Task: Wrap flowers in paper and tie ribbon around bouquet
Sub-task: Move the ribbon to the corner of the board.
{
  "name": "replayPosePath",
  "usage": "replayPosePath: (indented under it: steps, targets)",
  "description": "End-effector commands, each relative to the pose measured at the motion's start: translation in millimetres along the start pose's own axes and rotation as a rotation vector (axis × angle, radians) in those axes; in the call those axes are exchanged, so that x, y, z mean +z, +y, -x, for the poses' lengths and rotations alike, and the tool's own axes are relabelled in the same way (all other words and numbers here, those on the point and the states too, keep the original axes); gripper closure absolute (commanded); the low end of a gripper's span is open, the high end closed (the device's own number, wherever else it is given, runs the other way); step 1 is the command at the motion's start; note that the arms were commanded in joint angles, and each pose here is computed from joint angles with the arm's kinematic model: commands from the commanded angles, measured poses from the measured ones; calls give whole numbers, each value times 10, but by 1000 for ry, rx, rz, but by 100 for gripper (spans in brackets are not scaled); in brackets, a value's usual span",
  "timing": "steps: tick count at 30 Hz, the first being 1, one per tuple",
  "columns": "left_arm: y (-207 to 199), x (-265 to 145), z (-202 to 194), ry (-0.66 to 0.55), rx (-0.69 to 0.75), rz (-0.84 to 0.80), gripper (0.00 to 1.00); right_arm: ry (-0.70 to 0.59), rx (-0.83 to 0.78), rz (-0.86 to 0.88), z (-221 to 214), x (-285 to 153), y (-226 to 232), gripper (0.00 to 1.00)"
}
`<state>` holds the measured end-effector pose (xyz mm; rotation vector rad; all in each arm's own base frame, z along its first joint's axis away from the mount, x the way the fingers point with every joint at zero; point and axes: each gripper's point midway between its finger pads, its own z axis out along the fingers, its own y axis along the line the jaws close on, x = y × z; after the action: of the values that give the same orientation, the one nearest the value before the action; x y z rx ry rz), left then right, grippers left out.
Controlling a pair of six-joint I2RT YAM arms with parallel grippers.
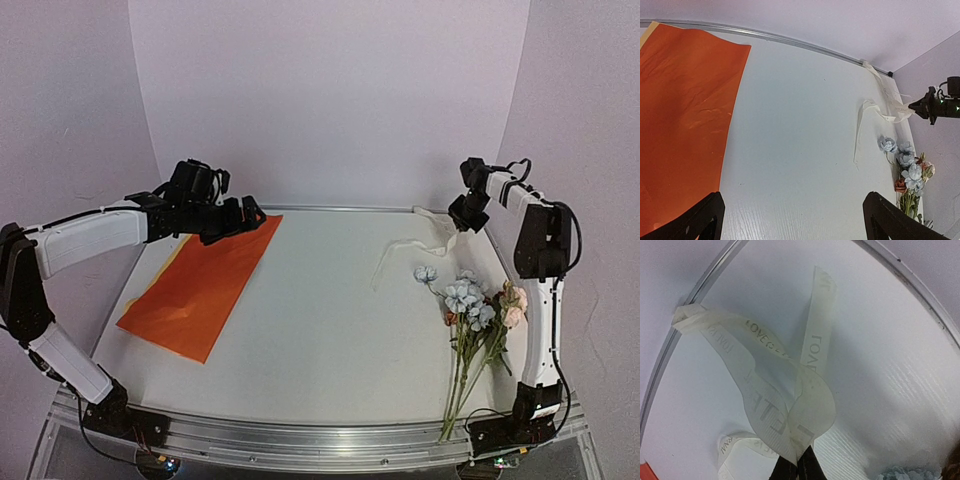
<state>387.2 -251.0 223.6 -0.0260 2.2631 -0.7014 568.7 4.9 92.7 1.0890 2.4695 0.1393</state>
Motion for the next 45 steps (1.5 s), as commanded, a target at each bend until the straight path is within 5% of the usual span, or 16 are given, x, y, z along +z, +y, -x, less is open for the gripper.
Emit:
replayPosePath:
  steps: [1, 9, 14, 22, 27, 32, 37, 45]
  targets:
    - [-40, -60, 162, -45, -18, -19, 0, -103, -53, -51, 349, -464, -246, 100]
    - [26, -67, 109, -36, -32, -9, 0, -131, 1, -85, 645, -578, -583, 100]
    - [49, -57, 83, -33, -39, -6, 0, -97, 46, -4, 657, -566, -415, 100]
    - [95, 42, -24, -5, -78, -10, 0, 104, -79, 105, -132, -339, 151, 100]
    - [155, 23, -92, 4, -95, 6, 0, 226, -67, 118, -425, -87, 194, 68]
    - [350, -5, -169, 1, -118, 84, 0, 255, -74, 159, -464, -300, 256, 21]
    - [748, -87, -269, -42, -204, 241, 0, 274, -103, 176, -531, -740, 196, 6]
    - [1762, -583, -602, -127, -505, 613, 0, 363, -197, 204, -1123, -1381, 8, 2]
